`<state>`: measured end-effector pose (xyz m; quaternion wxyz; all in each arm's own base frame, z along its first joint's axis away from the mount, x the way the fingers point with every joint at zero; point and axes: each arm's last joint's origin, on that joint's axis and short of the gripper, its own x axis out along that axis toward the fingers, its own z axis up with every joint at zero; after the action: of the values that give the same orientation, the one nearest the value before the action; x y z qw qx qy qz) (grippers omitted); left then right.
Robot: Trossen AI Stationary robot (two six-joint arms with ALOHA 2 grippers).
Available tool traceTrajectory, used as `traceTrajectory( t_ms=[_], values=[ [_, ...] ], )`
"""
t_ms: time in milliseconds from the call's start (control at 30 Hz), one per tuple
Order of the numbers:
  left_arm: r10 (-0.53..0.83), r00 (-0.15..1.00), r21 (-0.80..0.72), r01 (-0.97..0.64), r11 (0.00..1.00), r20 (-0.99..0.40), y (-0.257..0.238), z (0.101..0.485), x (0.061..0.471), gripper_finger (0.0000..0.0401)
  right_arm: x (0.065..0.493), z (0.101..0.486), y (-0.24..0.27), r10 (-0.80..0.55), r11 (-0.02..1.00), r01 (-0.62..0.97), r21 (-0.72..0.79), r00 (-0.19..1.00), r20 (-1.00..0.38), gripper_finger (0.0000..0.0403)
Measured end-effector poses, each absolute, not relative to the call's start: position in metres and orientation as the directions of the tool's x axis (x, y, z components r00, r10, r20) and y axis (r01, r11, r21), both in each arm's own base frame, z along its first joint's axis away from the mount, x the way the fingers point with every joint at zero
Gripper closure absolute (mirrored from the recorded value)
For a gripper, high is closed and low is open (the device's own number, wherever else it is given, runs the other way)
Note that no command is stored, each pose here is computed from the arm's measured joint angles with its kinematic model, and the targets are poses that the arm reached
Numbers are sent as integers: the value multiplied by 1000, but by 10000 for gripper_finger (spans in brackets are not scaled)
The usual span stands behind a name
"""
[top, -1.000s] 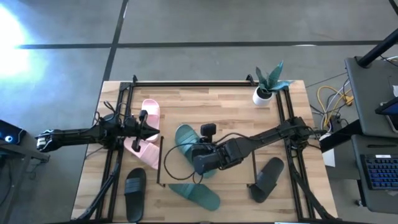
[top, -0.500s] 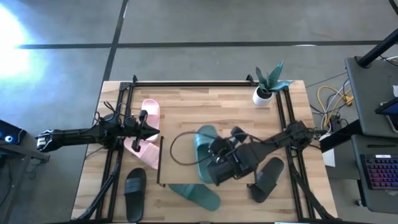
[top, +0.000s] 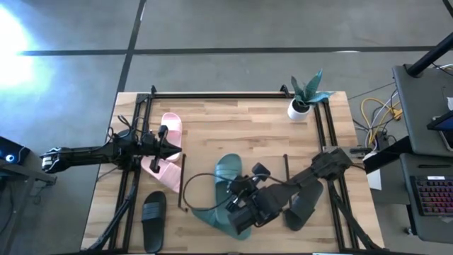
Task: Pick and place slides into the shelf
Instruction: Put the top green slide on the shelf
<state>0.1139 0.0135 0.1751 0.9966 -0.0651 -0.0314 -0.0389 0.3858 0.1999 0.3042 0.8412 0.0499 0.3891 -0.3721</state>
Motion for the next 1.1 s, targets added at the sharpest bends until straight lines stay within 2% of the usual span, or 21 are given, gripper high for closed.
traceTrajectory(
  t_ms=[667, 967, 1100],
  values=[
    [-74, 995, -127, 82, 989, 70, 13, 175, 114, 401, 389, 309, 190, -664, 668, 713, -213, 442, -603, 390],
    [-73, 995, -127, 82, 989, 69, 14, 175, 114, 401, 391, 309, 187, -722, 636, 733, -242, 455, -520, 390],
    [-74, 995, -127, 82, 989, 68, 13, 175, 114, 401, 393, 309, 184, -724, 643, 713, -278, 449, -524, 390]
  ],
)
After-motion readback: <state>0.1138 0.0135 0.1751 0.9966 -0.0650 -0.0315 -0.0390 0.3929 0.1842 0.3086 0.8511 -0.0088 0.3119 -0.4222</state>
